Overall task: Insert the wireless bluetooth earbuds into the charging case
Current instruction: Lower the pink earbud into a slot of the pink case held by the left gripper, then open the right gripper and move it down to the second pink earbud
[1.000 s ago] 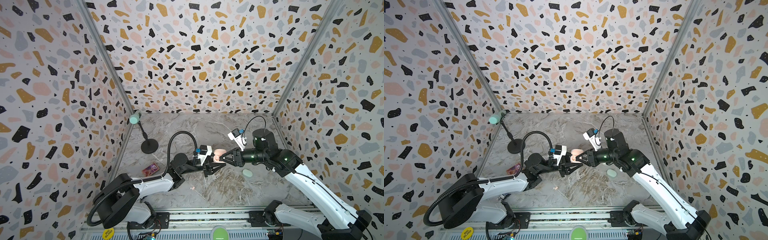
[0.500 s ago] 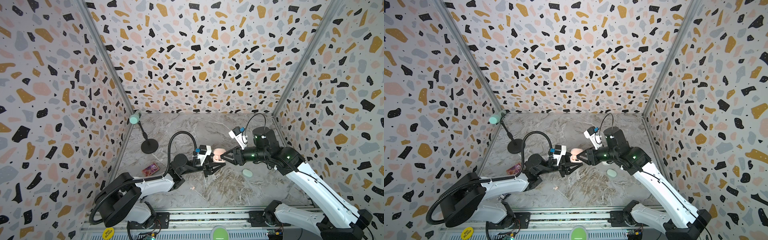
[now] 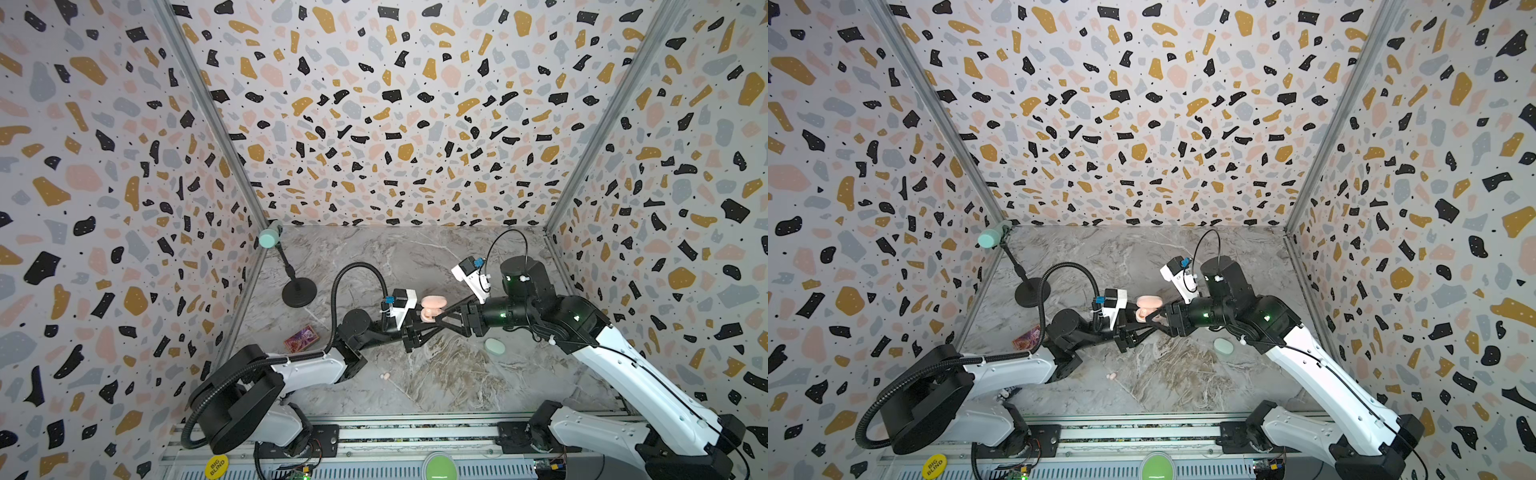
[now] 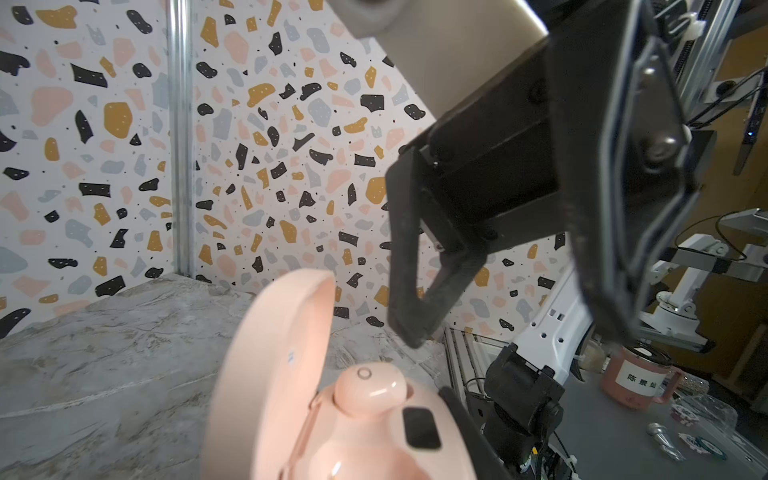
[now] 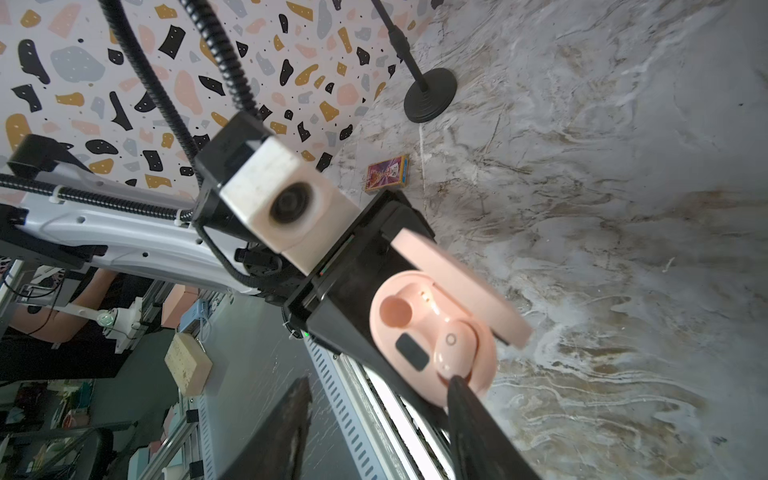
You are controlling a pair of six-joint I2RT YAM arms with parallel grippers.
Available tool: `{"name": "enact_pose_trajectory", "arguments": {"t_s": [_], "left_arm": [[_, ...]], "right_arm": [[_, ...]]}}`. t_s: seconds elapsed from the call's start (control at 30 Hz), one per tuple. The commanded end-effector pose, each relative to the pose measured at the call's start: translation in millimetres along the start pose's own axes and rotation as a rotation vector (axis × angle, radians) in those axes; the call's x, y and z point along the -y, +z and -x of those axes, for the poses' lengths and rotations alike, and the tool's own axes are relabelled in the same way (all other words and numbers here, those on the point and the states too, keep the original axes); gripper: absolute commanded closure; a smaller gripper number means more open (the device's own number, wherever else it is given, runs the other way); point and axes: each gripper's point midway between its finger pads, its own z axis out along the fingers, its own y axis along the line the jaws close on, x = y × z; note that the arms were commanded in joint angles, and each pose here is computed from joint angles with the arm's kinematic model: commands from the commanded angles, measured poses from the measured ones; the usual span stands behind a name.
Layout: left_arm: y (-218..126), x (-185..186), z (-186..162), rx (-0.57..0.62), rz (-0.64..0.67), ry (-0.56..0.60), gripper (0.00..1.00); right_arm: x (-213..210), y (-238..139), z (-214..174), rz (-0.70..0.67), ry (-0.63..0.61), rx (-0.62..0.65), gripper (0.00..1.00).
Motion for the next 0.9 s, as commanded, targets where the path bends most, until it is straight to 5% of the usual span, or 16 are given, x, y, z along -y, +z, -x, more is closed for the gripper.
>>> {"name": "enact_pose_trajectory", "arguments": {"t_s": [0.0, 0.4, 0.87], "left_arm": [[-9, -10, 17, 0.076, 0.032, 0.038, 0.94], [-33, -61, 40, 0.082, 0.183, 0.08, 0.94], [-40, -108, 66, 0.077, 0.238, 0.129, 0.94]], "right_arm": [[-16, -8, 3, 0.021, -0.03, 0.037, 0.43], [-1, 78, -74, -0.037, -0.03, -0.107, 0.39], [42, 204, -155, -0.402, -0.24, -0.352, 0.34]]}}
